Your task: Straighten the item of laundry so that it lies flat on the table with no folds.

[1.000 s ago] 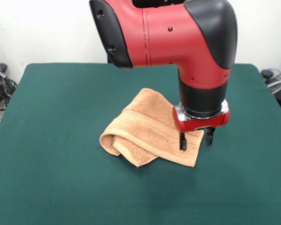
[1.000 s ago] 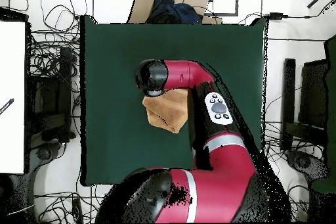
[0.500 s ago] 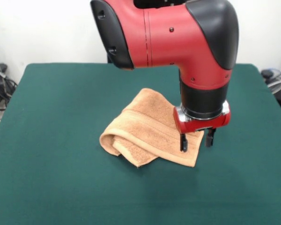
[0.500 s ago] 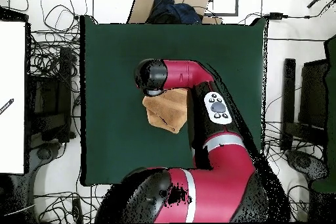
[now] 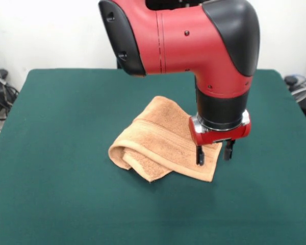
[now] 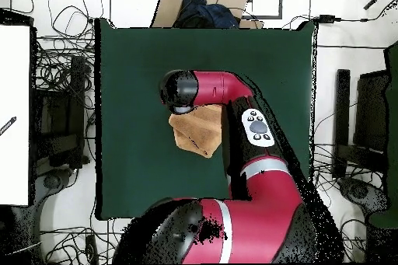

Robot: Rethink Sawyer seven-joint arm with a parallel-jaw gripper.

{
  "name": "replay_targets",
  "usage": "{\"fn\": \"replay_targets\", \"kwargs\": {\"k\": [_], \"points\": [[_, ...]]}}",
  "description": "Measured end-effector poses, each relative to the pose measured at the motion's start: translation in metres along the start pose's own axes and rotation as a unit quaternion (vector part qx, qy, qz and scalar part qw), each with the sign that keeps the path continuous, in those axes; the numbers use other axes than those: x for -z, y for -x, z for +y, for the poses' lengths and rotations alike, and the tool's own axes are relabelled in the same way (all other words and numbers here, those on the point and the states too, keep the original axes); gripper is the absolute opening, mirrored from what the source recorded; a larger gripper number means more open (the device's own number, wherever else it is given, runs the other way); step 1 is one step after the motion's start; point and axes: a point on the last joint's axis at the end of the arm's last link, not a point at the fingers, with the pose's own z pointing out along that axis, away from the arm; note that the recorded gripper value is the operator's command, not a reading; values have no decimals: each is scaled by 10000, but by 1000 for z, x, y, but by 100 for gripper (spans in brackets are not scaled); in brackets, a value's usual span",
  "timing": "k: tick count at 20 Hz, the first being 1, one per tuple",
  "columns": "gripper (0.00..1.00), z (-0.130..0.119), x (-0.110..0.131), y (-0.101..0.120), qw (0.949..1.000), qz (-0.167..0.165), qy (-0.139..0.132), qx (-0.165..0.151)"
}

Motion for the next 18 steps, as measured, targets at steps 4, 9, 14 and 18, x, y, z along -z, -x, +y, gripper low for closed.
{"fn": "replay_targets", "kwargs": {"k": [4,9,14,18], "points": [[100,0,0,0,10000,0,1,-1],[100,0,0,0,10000,1,1,0],[100,1,-5,-1,10000,31,20,-3],[100,3,-20,-7,9999,128,79,-20]]}}
